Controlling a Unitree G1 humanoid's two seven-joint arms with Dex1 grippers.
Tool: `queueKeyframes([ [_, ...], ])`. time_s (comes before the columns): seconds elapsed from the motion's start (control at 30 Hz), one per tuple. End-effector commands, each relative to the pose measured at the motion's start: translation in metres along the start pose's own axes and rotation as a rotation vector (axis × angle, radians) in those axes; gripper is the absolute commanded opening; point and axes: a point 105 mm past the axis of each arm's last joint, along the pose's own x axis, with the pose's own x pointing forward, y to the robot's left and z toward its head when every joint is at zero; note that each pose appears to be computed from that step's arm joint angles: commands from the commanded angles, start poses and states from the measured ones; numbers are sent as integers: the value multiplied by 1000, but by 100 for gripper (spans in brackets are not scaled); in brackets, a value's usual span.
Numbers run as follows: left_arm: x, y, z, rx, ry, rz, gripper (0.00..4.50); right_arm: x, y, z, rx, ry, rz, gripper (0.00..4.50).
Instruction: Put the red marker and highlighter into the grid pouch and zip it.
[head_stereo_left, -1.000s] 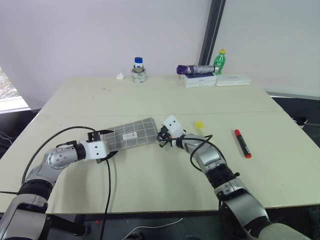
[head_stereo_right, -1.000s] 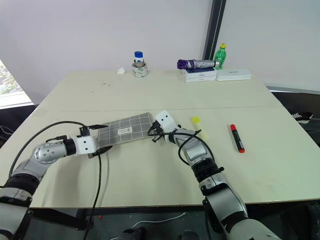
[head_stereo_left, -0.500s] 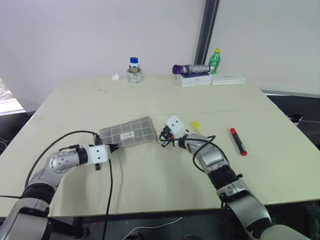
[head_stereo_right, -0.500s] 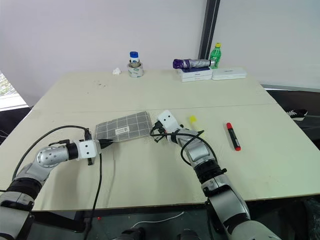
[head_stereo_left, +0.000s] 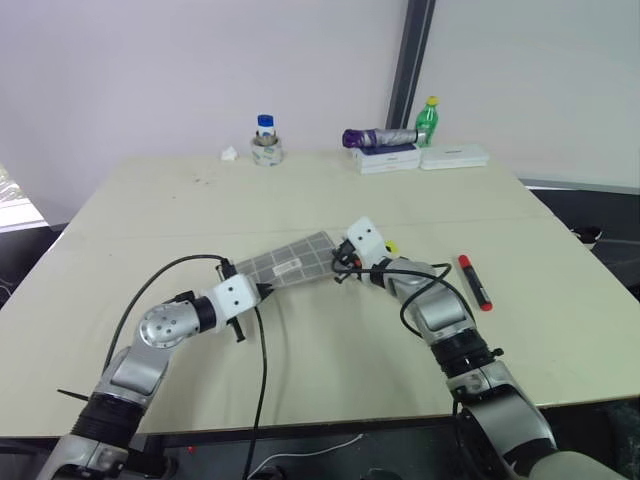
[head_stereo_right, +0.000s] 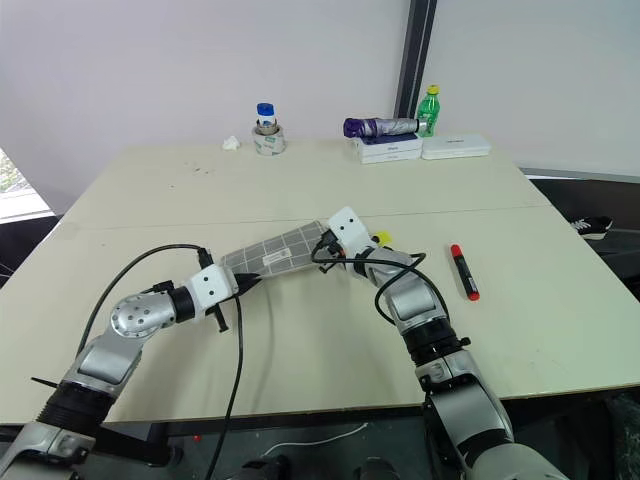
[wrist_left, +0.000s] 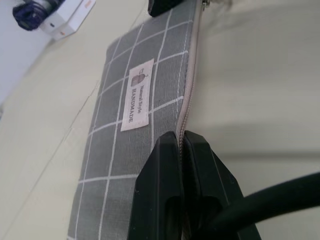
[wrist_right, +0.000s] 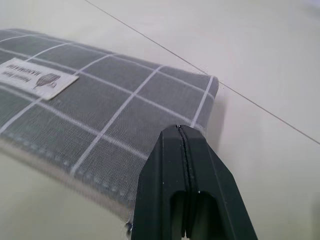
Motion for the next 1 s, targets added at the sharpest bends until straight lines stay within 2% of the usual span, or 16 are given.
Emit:
queueKeyframes([
  [0.03,-5,0,3,26,40,28,5,-3,-2,13,-21,-49,-7,0],
  [0.13,-8,0,2,6,52,43,100,-2,-1,12,-23,-46,-1,0],
  [0.27,-15,3,9,-17,20,45,299,-1,-1,12,-26,-46,0,0],
  [0.47,-52,26,2,-13,27,52,299,0,-4,12,-27,-44,-8,0],
  [0.53,-61,34,-2,26,46,66,299,0,-5,11,-28,-38,-11,0],
  [0.67,-81,45,-31,220,155,42,299,2,-7,8,-22,-26,-20,0],
  [0.8,-82,51,-47,333,182,30,299,5,-6,7,-23,-26,-19,0],
  [1.0,-62,47,-53,408,124,8,299,11,-9,4,-10,-9,-29,0],
])
